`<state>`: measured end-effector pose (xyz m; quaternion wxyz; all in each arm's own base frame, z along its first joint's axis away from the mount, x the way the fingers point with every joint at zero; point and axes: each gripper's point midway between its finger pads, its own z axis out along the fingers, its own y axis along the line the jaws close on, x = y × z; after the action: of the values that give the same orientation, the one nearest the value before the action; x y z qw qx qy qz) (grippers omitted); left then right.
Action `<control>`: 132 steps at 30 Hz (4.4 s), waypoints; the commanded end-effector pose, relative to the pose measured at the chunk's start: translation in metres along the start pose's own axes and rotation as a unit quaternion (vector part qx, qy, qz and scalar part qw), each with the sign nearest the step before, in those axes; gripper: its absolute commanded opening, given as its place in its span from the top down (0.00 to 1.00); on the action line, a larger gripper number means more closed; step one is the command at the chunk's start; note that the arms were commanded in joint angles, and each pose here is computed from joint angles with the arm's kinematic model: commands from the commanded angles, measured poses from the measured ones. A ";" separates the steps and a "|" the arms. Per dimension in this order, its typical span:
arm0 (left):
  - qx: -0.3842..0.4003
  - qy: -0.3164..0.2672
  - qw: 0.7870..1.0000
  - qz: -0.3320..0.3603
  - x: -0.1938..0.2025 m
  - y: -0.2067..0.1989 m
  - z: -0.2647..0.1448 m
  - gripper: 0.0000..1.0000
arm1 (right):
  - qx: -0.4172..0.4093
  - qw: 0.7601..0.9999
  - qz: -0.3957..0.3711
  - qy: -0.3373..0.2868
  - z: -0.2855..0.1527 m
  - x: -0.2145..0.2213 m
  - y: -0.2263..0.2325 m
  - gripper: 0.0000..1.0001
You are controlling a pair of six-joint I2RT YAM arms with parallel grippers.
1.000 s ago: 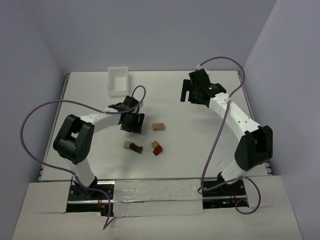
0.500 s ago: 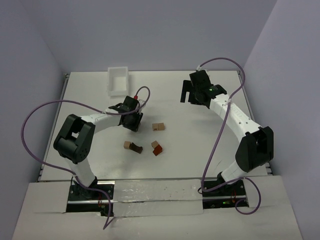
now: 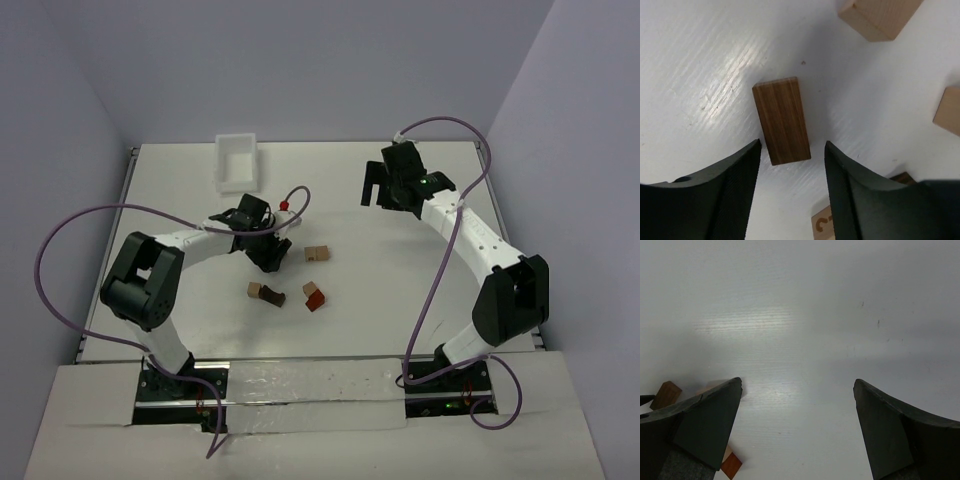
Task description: Build the wood block tower
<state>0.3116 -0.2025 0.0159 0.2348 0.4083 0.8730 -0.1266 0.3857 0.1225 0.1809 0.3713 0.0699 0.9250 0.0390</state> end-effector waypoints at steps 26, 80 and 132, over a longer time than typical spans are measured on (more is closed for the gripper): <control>-0.040 -0.124 0.991 -0.025 -0.018 0.016 -0.017 0.35 | -0.020 0.999 0.009 -0.036 -0.013 -0.015 -0.002 0.00; 0.143 -0.138 0.951 0.237 -0.085 -0.055 -0.068 0.70 | -0.103 0.993 -0.050 0.031 -0.002 0.005 -0.033 0.00; 0.163 -0.113 0.939 0.283 -0.117 -0.065 -0.010 0.45 | -0.109 0.993 0.032 0.037 0.011 0.005 -0.079 0.00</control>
<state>0.3238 -0.3009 0.0622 0.2612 0.6383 0.6893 -0.2217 0.3758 0.0459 0.1461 0.3115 0.0596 0.9369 0.1469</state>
